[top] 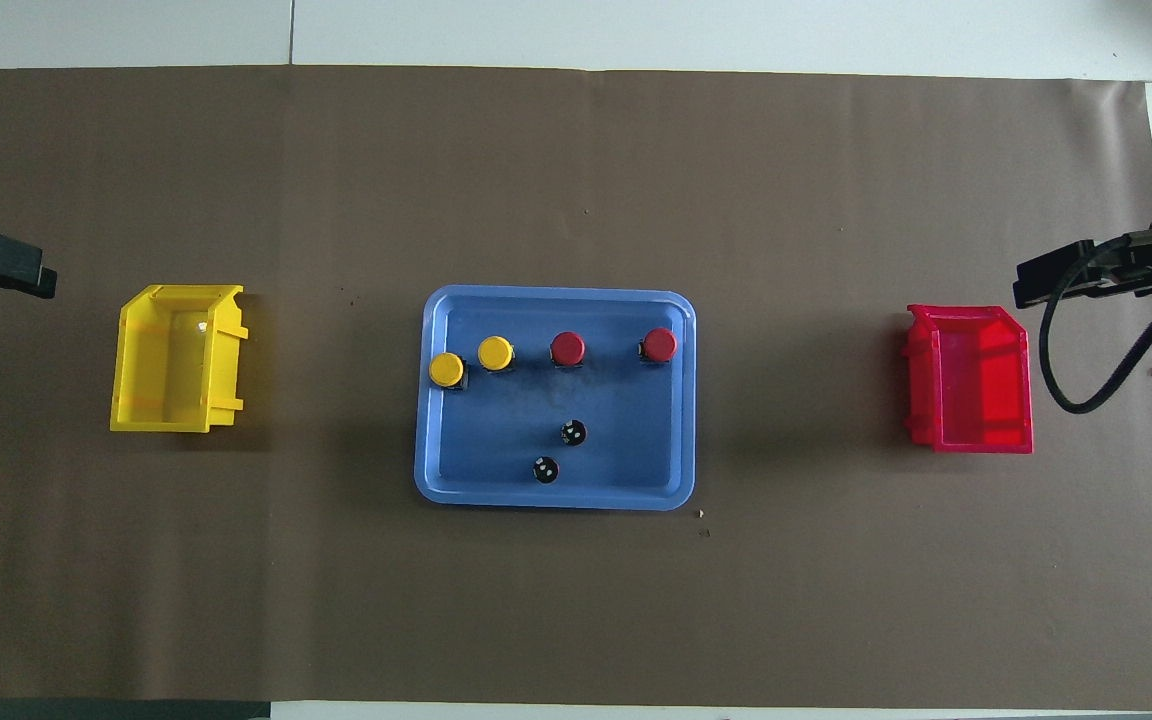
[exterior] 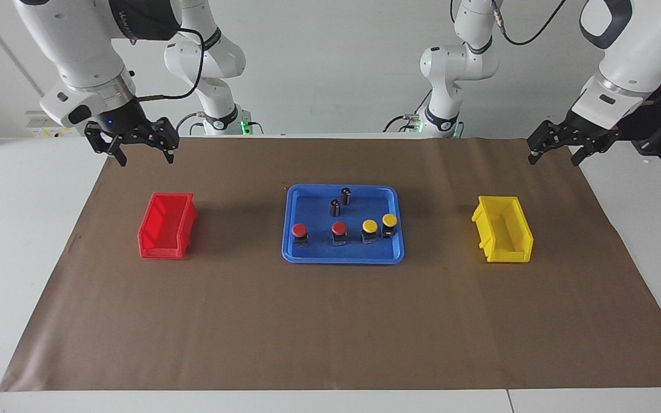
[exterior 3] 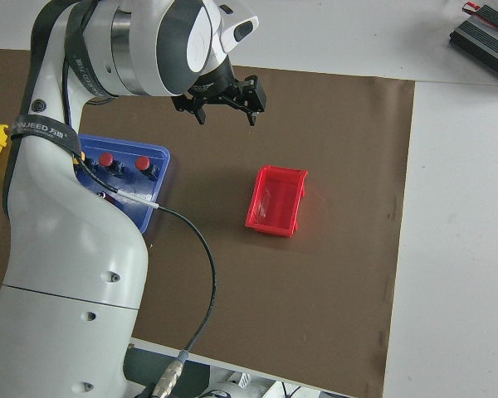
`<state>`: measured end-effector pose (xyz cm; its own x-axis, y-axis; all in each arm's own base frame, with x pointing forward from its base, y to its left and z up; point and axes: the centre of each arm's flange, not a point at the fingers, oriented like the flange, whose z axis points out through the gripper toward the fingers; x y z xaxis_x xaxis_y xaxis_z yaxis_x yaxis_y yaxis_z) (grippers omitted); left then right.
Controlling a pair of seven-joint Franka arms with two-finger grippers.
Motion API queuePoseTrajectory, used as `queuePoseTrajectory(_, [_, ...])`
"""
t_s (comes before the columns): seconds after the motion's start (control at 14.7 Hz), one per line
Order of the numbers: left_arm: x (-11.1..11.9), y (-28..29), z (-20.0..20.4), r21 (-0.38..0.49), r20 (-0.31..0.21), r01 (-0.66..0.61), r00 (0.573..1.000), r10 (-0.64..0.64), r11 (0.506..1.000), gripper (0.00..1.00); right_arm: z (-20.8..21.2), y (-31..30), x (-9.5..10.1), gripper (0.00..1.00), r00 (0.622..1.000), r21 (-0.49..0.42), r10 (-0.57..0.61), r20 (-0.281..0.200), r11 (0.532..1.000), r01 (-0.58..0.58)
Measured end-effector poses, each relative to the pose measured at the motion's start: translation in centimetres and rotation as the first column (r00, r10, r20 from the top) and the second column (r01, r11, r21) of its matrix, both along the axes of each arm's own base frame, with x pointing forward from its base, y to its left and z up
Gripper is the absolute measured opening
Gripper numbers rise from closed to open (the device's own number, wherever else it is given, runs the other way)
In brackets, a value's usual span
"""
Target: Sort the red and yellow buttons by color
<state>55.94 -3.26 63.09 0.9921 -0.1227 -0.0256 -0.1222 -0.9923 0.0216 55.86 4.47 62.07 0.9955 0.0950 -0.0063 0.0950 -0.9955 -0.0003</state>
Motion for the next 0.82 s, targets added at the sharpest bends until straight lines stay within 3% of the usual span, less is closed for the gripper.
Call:
queuePoseTrajectory(0.27, [0.0,0.0,0.0,0.000,0.000,0.000,1.000,0.000,1.000,1.00,-3.0,11.9,1.1,1.00,0.999,0.062,-0.040,0.032,0.997,0.038])
queuePoseTrajectory(0.54, [0.0,0.0,0.0,0.000,0.000,0.000,1.000,0.000,1.000,1.00,-12.4,24.3,1.9,1.00,0.993,0.101,-0.091,0.071,0.991,0.083])
queuePoseTrajectory(0.82, [0.0,0.0,0.0,0.000,0.000,0.000,1.000,0.000,1.000,1.00,-20.8,25.8,1.0,1.00,0.994,0.097,-0.086,0.060,0.992,0.080])
